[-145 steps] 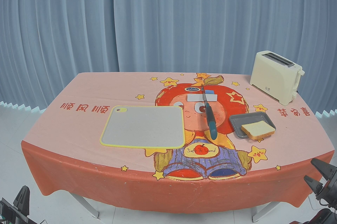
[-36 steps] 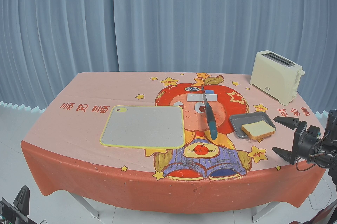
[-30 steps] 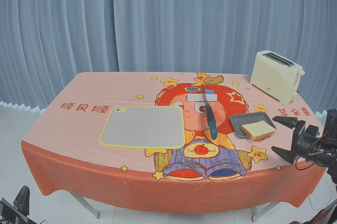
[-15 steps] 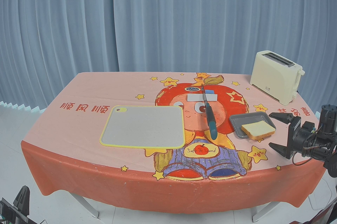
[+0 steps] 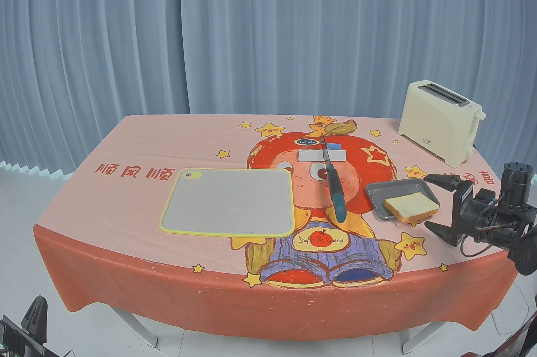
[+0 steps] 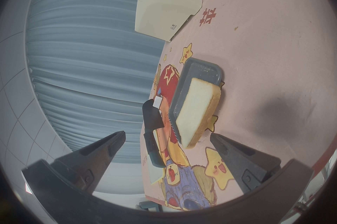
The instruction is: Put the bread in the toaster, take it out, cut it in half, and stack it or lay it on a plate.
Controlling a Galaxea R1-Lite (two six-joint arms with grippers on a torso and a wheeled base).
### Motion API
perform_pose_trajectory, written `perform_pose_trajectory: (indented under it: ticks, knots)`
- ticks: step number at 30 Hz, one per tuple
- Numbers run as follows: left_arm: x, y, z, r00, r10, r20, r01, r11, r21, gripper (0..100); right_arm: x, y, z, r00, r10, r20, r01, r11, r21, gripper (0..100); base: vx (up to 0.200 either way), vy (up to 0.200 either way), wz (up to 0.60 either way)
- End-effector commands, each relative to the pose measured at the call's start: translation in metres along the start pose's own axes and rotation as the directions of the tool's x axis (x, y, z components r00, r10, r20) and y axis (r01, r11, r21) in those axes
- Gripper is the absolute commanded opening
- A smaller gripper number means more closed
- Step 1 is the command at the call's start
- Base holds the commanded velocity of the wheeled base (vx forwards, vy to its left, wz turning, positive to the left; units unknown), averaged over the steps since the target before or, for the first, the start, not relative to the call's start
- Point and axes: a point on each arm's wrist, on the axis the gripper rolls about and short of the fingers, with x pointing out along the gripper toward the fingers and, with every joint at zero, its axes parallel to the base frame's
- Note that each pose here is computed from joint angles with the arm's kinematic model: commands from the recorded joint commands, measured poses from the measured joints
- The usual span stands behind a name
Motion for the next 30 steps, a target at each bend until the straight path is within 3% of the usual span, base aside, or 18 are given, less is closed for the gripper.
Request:
perform_pose_trajectory:
  ticks: [1,12,22,30]
  knots:
    - [0.001,0.0,-0.005,1.0,0.001,-0.016,-0.001,1.0,0.0,0,0.012,-0.01,0.002,1.0,-0.029,-0.002,0.029,1.0,0.009,100,0.0,0.0,0.0]
    - [0.001,0.0,-0.005,1.0,0.001,-0.018,-0.001,1.0,0.0,0,0.025,-0.016,0.006,1.0,0.022,0.017,-0.022,1.0,-0.002,100,0.0,0.0,0.0]
    - [0.001,0.0,-0.005,1.0,0.001,-0.018,-0.001,1.0,0.0,0,0.019,-0.02,0.001,1.0,0.006,0.006,-0.006,1.0,0.001,100,0.0,0.0,0.0]
    - [0.001,0.0,-0.005,1.0,0.001,-0.016,-0.001,1.0,0.0,0,0.025,-0.021,0.009,1.0,0.003,0.027,-0.003,1.0,0.011,100,0.0,0.0,0.0]
